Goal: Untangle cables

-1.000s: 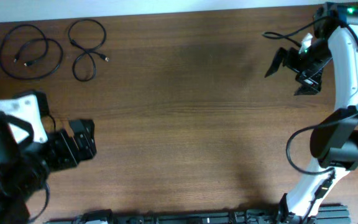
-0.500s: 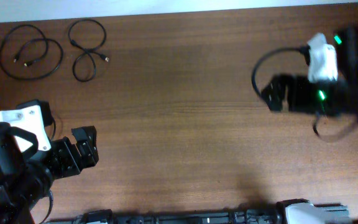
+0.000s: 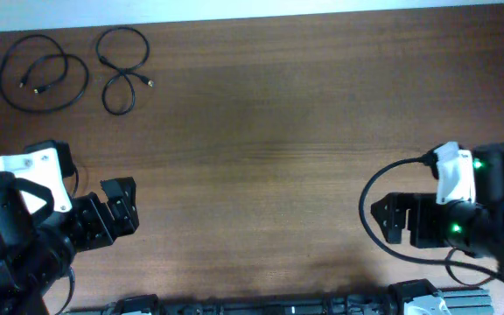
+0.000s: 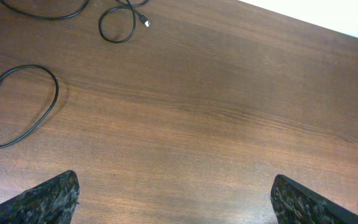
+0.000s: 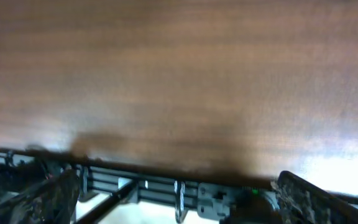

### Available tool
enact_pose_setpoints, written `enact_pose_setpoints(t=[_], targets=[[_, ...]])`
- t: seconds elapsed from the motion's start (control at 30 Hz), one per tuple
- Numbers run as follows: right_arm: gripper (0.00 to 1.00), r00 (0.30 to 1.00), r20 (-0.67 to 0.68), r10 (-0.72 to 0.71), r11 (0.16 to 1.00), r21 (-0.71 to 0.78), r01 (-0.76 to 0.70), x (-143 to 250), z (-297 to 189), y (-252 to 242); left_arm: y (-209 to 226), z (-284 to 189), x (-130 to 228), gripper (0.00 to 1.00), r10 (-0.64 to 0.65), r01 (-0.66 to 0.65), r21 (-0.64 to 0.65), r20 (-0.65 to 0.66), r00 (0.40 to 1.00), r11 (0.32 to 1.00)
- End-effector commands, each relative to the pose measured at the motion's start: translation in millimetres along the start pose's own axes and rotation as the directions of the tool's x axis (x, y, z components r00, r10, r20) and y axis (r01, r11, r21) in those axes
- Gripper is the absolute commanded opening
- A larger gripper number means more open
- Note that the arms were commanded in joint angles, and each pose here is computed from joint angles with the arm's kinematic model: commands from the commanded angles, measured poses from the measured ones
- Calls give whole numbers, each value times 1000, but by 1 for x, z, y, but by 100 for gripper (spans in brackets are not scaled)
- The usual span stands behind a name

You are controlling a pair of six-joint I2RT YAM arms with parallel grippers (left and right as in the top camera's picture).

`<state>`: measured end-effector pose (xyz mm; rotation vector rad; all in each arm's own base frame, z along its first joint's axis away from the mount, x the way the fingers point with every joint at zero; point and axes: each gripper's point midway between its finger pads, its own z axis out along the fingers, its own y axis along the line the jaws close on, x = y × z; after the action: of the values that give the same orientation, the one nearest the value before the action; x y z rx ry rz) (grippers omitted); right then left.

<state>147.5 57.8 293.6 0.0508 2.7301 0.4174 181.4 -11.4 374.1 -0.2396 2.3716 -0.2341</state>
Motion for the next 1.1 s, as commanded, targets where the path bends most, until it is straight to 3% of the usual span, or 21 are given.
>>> enact_pose_setpoints(t=[0.0, 0.43, 0.53, 0.8, 0.97, 1.07], targets=[[98, 998, -63, -2, 1000, 18, 3, 7, 13, -5, 1, 0, 1, 99, 18, -18, -8, 1, 1000, 1000], [98, 977, -209, 36, 996, 86, -18, -9, 46, -16, 1, 0, 1, 99, 18, -18, -8, 0, 1000, 1000], [98, 975, -222, -15, 996, 78, 33, -12, 51, -17, 1, 0, 1, 99, 18, -18, -8, 1, 1000, 1000], [98, 968, 58, -245, 969, 49, 242, -35, 56, -15, 1, 0, 1, 98, 18, -18, -8, 0, 1000, 1000], [99, 867, 319, -383, 924, 112, 367, -36, 66, -23, 1, 0, 1, 99, 18, -18, -8, 0, 1000, 1000], [98, 801, 402, -444, 895, 155, 418, -31, 71, -26, 1, 0, 1, 99, 18, -18, -8, 1, 1000, 1000]])
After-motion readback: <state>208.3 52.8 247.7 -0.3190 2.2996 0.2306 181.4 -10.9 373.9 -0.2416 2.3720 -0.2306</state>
